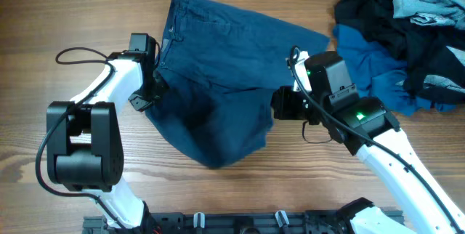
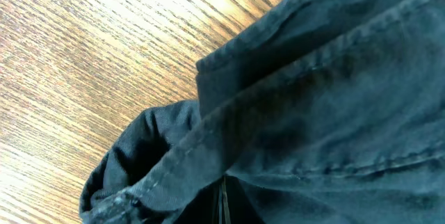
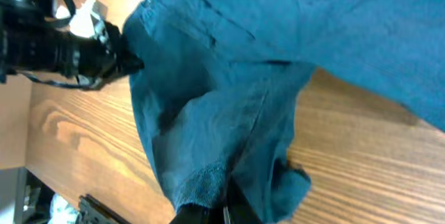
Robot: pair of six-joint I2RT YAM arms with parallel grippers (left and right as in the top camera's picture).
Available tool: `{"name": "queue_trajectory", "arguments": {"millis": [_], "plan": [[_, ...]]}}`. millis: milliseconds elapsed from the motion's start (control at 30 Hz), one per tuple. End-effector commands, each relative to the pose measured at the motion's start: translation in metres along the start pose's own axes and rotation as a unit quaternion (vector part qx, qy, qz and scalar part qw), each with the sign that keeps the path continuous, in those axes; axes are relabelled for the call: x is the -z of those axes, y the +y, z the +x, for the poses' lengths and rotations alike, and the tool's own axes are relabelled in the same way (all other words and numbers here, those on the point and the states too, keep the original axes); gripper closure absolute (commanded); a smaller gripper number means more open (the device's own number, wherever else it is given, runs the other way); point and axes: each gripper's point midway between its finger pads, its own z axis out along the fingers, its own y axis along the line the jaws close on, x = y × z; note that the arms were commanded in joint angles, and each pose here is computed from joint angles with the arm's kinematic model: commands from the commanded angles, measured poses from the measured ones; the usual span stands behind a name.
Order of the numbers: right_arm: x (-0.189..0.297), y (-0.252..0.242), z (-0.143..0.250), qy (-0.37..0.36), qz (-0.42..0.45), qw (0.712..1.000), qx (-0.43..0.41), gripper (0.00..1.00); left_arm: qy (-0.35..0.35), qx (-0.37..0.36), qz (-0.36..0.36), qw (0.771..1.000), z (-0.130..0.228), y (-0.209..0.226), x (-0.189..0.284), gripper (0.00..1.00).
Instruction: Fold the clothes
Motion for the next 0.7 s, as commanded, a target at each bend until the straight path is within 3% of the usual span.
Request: {"name": "queue_trajectory", "arguments": {"millis": [0,33,100,233,300,367,500,567,600,633,667], "plan": [[0.004,0.001,0.009,0.021,0.001,1.000,0.007,0.96,0.001,0.003,-0.005,1.000,0.000,0.002,-0.007,0.96],[0.004,-0.002,0.015,0.032,0.007,0.999,0.003,0.87,0.001,0.003,-0.005,1.000,0.000,0.002,-0.007,0.96],[0.006,-0.009,0.026,0.054,0.024,0.998,-0.007,0.58,0.000,0.003,-0.004,1.000,-0.001,0.002,-0.007,0.96],[0.031,-0.021,0.020,0.048,0.090,0.995,-0.015,0.48,0.000,0.003,-0.004,1.000,-0.001,0.002,-0.007,0.96],[0.050,-0.024,-0.004,-0.001,0.131,0.991,-0.006,0.25,-0.001,0.003,-0.003,1.000,-0.001,0.001,-0.007,0.96],[0.055,-0.030,-0.025,-0.044,0.155,0.987,-0.002,0.17,-0.003,0.003,-0.002,1.000,-0.002,0.001,-0.007,0.96],[0.014,-0.058,-0.045,-0.026,0.191,0.981,-0.021,0.16,-0.003,0.003,-0.002,1.000,-0.002,0.001,-0.007,0.96],[-0.023,-0.076,-0.061,-0.019,0.201,0.979,-0.033,0.23,-0.004,0.003,-0.001,1.000,-0.002,0.000,-0.007,0.96],[-0.040,-0.084,-0.069,-0.020,0.203,0.978,-0.039,0.46,-0.004,0.003,-0.001,1.000,-0.003,0.000,-0.007,0.96],[-0.055,-0.091,-0.076,-0.023,0.201,0.978,-0.044,0.84,-0.004,0.003,-0.001,1.000,-0.003,0.000,-0.007,0.96],[-0.072,-0.097,-0.085,-0.029,0.192,0.980,-0.049,0.96,-0.004,0.003,-0.001,1.000,-0.003,0.000,-0.007,0.96]]}}
